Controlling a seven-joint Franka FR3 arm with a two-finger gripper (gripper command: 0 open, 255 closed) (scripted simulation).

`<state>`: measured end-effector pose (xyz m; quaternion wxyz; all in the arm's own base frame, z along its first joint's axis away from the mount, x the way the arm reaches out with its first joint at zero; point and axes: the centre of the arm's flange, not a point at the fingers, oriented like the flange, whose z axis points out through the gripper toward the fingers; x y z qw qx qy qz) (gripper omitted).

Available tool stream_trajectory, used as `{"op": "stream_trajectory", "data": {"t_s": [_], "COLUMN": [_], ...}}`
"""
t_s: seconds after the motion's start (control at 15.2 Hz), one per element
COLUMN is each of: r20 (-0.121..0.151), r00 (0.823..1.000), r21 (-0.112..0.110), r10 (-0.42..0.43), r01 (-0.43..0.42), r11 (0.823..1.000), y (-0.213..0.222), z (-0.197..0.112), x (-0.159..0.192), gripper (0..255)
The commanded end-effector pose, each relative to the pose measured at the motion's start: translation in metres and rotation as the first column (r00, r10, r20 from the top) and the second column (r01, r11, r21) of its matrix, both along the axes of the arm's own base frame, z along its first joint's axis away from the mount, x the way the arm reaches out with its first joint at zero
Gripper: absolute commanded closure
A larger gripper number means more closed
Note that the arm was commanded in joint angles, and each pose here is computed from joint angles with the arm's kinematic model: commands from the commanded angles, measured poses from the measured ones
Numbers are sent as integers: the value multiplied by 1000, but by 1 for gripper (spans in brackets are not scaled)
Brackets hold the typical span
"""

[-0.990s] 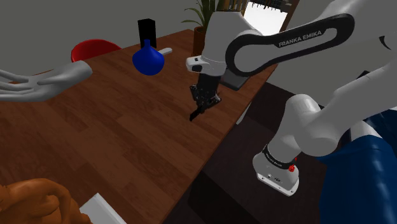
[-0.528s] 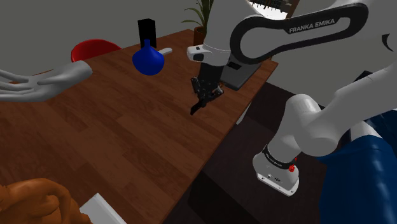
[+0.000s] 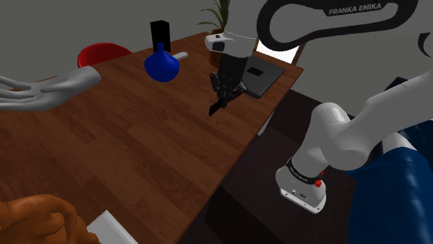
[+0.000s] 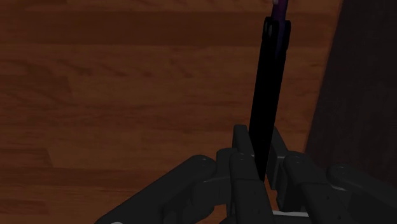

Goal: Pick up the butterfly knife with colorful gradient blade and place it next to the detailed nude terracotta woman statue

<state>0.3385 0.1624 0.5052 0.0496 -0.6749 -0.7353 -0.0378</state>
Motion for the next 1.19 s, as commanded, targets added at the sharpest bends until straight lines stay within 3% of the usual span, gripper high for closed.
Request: {"op": "stream_trajectory", "data": {"t_s": [0.0, 1.12], "r20": [0, 0], "r00": [1000, 1000], "r21": [0, 0], "r10": [0, 0], "r01": [0, 0], "r11": [1000, 1000], "y": [-1, -1], "z": [11, 101], "x": [0, 0], "gripper": [255, 255]}}
